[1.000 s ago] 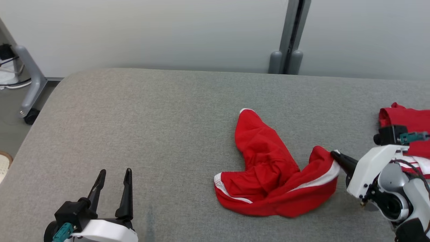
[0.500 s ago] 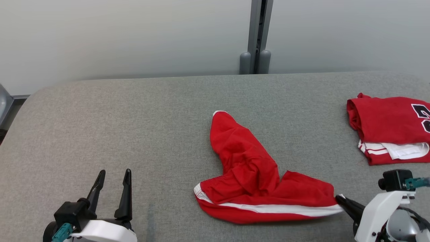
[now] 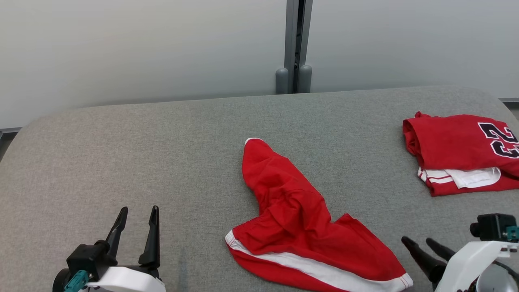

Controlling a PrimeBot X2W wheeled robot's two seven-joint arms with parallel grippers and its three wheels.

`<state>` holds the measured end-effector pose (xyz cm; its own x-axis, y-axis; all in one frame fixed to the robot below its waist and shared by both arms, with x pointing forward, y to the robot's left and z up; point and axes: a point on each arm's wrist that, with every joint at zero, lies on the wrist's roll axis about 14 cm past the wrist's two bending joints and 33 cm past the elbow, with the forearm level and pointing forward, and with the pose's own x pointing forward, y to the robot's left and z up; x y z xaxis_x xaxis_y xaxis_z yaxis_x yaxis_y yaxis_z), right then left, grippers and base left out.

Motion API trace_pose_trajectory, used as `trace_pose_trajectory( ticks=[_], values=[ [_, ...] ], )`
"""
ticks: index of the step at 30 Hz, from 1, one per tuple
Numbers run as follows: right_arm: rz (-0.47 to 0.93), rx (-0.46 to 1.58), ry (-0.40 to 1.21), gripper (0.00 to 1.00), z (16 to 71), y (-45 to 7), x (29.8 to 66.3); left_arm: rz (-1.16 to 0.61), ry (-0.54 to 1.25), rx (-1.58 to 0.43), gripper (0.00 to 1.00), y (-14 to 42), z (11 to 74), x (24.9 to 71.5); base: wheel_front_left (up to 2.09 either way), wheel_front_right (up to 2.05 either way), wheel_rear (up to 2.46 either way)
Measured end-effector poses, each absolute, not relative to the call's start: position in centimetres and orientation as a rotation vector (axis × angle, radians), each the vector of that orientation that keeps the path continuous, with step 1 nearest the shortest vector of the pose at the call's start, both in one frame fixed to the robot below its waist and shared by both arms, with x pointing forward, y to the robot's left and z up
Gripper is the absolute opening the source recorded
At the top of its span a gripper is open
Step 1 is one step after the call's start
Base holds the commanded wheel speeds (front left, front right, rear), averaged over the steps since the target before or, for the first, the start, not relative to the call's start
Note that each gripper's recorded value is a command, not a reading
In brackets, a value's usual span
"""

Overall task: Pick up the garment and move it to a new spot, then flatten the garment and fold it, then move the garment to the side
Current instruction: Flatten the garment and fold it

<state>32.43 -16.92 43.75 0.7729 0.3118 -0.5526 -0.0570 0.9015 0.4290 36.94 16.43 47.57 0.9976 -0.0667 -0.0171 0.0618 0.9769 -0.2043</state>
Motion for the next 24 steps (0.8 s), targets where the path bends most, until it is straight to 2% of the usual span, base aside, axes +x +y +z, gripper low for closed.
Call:
trace_pose_trajectory(
  ticks=[6, 13, 18, 19, 24],
  values=[
    [0.161, 0.402, 0.422, 1.0, 48.3, -18.1, 34.8, -0.067, 0.026, -0.2, 1.0, 16.5, 47.5, 37.0, 0.0, 0.0, 0.0],
    [0.151, 0.418, 0.257, 1.0, 50.6, -17.6, 36.3, -0.148, 0.099, -0.196, 1.0, 14.7, 46.7, 36.8, 0.0, 0.0, 0.0],
    [0.139, 0.418, 0.222, 1.0, 50.4, -17.6, 37.0, -0.301, 0.242, -0.178, 1.0, 11.7, 45.3, 36.6, 0.0, 0.0, 0.0],
    [0.137, 0.413, 0.218, 1.0, 50.3, -17.7, 37.4, -0.383, 0.34, -0.142, 1.0, 10.1, 44.2, 36.2, 0.0, 0.0, 0.0],
    [0.134, 0.394, 0.245, 1.0, 49.2, -17.8, 38.2, -0.571, 0.506, -0.114, 1.0, 6.8, 43.1, 35.4, 0.0, 0.0, 0.0]
  ],
)
